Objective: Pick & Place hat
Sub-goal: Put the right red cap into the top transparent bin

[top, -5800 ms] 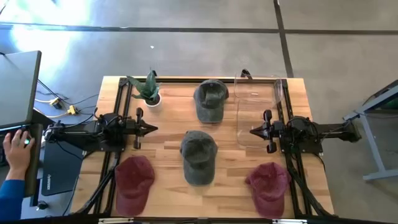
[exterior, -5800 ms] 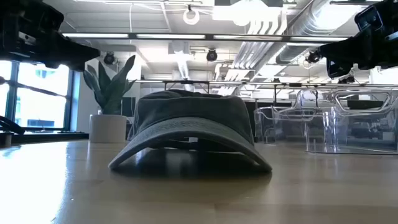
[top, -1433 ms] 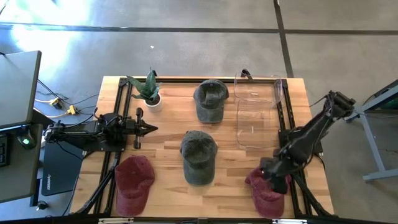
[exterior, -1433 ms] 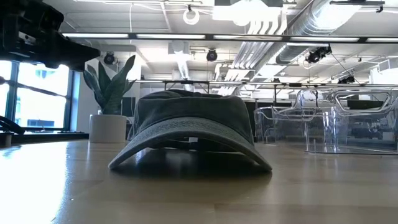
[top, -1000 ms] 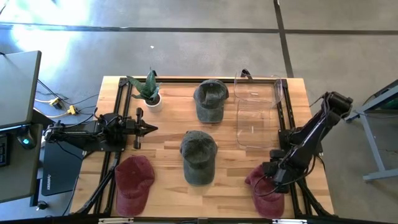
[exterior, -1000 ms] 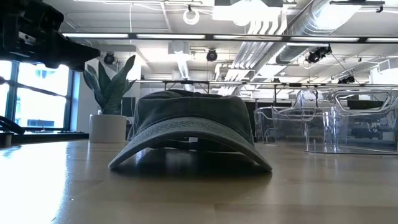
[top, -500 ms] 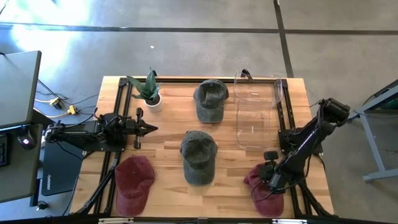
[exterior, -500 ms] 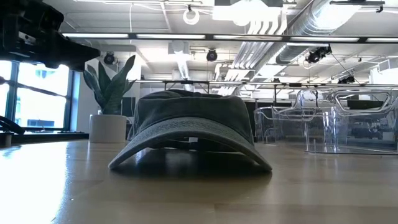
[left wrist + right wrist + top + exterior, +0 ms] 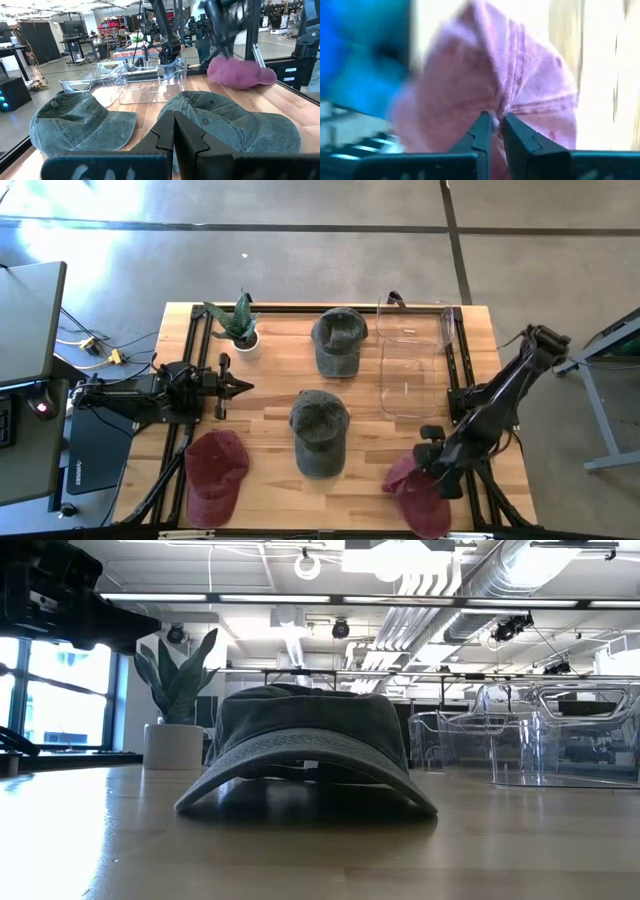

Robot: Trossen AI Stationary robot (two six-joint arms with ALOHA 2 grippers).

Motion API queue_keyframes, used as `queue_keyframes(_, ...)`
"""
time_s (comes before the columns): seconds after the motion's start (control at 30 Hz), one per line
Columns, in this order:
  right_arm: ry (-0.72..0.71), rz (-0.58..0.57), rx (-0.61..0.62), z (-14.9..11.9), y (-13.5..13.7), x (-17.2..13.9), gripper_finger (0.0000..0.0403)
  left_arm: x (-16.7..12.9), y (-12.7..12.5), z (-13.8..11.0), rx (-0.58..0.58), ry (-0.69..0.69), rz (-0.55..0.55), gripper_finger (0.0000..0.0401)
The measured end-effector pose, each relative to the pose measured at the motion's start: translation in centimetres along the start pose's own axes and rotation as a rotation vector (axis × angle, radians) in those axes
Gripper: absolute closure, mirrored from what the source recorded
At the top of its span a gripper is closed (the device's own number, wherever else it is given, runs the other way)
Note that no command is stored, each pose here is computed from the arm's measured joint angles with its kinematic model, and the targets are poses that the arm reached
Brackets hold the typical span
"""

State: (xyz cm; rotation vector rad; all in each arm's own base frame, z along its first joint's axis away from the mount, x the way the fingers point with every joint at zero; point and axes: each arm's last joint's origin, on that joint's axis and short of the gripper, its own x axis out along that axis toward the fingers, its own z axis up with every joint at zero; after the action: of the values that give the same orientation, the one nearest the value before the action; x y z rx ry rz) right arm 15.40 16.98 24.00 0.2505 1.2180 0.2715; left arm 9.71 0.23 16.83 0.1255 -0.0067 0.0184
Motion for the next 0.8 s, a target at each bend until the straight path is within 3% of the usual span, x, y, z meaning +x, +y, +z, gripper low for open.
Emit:
queue_keyframes(0.1,-0.120,-0.037,-0.076,1.8,0.1,-3.2,0.0383,0.0,0.0,0.0,0.000,0.000,0.000,0.0401)
queue_keyframes(0.3,-0.462,-0.376,-0.233,5.4,0.3,-9.5,0.0379,0.0,0.0,0.0,0.000,0.000,0.000,0.0401)
queue_keyframes(0.4,-0.471,-0.374,-0.365,5.7,0.7,-10.2,0.0382,0.0,0.0,0.0,0.000,0.000,0.000,0.0401)
queue_keyframes(0.47,-0.415,-0.330,-0.395,5.2,0.6,-8.8,0.0383,0.0,0.0,0.0,0.000,0.000,0.000,0.0401)
queue_keyframes(0.57,-0.315,-0.247,-0.346,3.9,-0.2,-4.9,0.0377,0.0,0.0,0.0,0.000,0.000,0.000,0.0401)
queue_keyframes(0.8,-0.208,0.102,-0.223,-0.2,-1.2,4.7,0.0371,0.0,0.0,0.0,0.000,0.000,0.000,0.0401)
